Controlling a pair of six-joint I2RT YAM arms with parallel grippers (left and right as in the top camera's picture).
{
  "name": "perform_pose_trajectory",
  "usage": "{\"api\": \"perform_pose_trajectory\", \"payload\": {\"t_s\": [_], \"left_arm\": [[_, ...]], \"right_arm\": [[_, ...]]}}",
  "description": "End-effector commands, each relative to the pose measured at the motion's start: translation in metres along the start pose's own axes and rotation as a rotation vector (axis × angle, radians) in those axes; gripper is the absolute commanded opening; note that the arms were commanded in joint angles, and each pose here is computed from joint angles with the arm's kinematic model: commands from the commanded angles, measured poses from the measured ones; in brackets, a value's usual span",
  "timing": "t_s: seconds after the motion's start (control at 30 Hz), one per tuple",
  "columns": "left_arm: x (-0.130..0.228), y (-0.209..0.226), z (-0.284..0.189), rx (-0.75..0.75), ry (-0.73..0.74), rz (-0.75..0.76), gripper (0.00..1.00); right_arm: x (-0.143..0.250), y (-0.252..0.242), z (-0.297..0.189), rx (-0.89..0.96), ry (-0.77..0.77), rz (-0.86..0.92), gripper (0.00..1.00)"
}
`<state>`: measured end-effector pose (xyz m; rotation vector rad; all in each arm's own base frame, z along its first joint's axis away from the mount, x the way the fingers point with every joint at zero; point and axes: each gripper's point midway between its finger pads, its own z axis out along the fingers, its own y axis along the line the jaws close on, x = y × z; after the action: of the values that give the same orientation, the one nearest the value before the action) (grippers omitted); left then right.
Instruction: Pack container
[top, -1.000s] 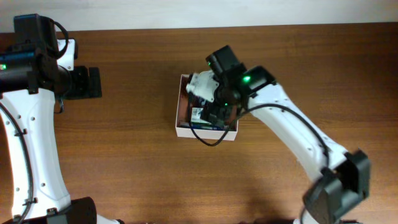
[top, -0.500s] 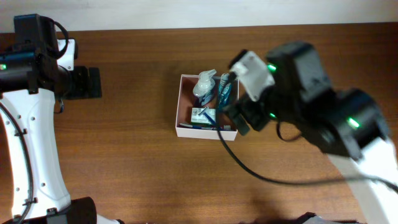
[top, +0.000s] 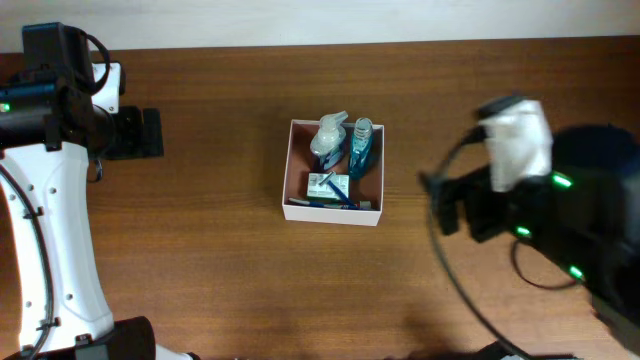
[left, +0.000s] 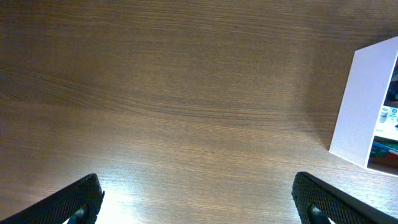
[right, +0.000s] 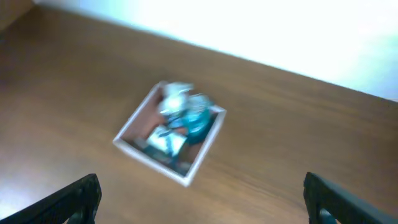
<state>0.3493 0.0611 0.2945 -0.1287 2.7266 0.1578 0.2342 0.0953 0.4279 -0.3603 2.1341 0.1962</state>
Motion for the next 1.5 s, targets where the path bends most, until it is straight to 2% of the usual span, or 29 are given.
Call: {"api": "perform_pose_trajectory", "payload": {"t_s": [0.0, 0.17, 0.33, 0.43, 0.67, 0.8, 1.03, 1.47], "left_arm": [[-0.001, 0.001, -0.01, 0.004, -0.028, -0.015, 1.0], [-0.001, 0.001, -0.01, 0.005, -0.028, -0.015, 0.99], [-0.001, 0.001, -0.01, 0.005, -0.028, -0.015, 0.99], [-0.001, 0.001, -0.01, 0.005, -0.029, -0.015, 0.99], [-0.001, 0.001, -0.01, 0.004, -0.028, -0.015, 0.99], [-0.001, 0.001, -0.01, 0.004, -0.029, -0.015, 0.99], [-0.001, 0.001, -0.01, 0.005, -0.029, -0.015, 0.99], [-0.001, 0.001, -0.01, 0.004, -0.029, -0.015, 0.99]], "right_arm": [[-0.004, -0.033, -0.036, 0.145, -0.099, 0.068, 0.99], [0.014, -0.055, -0.061, 0.231, -0.134, 0.068, 0.99], [0.064, -0.064, -0.062, 0.278, -0.111, 0.119, 0.99], [0.109, -0.069, -0.043, 0.31, -0.108, 0.154, 0.99], [0.181, -0.066, 0.018, 0.268, -0.182, 0.175, 0.99], [0.233, -0.063, 0.058, 0.241, -0.143, 0.183, 0.99], [0.279, -0.064, 0.099, 0.228, -0.083, 0.191, 0.98], [0.329, -0.065, 0.135, 0.224, 0.004, 0.202, 0.99]]}}
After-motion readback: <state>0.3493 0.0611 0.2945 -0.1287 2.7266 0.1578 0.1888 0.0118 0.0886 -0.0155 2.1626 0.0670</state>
